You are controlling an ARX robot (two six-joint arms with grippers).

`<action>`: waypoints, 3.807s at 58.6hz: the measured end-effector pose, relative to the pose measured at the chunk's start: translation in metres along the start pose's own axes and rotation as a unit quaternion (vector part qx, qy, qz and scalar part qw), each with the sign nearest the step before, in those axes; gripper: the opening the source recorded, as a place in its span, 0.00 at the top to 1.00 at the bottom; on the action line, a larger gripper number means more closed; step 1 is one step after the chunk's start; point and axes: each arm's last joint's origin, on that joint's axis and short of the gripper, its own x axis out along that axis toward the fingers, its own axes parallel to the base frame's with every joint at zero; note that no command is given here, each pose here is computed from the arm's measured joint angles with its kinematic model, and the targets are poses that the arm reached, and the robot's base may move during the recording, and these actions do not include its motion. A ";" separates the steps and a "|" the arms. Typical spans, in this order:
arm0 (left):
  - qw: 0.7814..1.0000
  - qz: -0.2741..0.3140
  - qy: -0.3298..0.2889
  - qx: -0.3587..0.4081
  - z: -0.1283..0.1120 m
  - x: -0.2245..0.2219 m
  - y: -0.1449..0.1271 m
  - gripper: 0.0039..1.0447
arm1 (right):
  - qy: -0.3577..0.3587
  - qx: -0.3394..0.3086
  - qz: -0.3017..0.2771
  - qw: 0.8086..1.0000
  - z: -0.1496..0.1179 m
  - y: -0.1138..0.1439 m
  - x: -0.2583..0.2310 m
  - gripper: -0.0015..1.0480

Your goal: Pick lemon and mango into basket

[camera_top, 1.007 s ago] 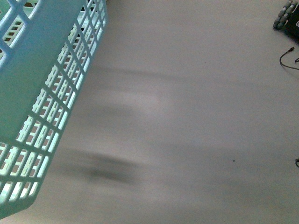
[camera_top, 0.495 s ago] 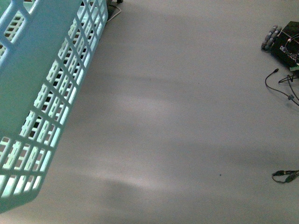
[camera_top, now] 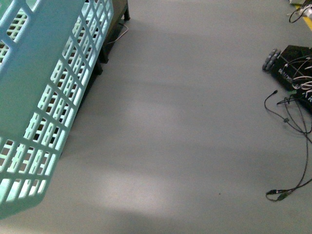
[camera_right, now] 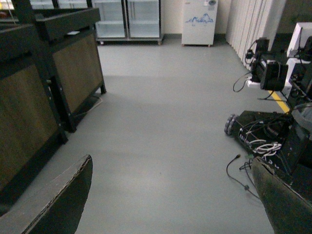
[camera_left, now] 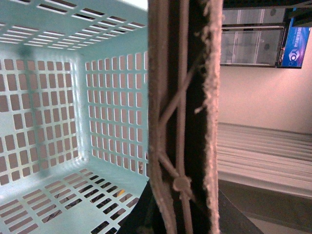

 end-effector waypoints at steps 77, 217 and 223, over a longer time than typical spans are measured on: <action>1.000 -0.003 0.011 -0.001 -0.001 -0.001 -0.001 0.95 | 0.000 0.000 -0.002 1.000 0.000 0.000 0.000 0.08; 1.000 -0.003 0.001 0.000 0.000 -0.001 -0.001 0.95 | 0.000 0.000 -0.001 1.000 0.000 0.000 0.000 0.08; 1.000 -0.003 0.000 0.000 0.000 -0.001 -0.001 0.95 | -0.001 0.000 -0.001 1.000 0.000 0.000 0.000 0.08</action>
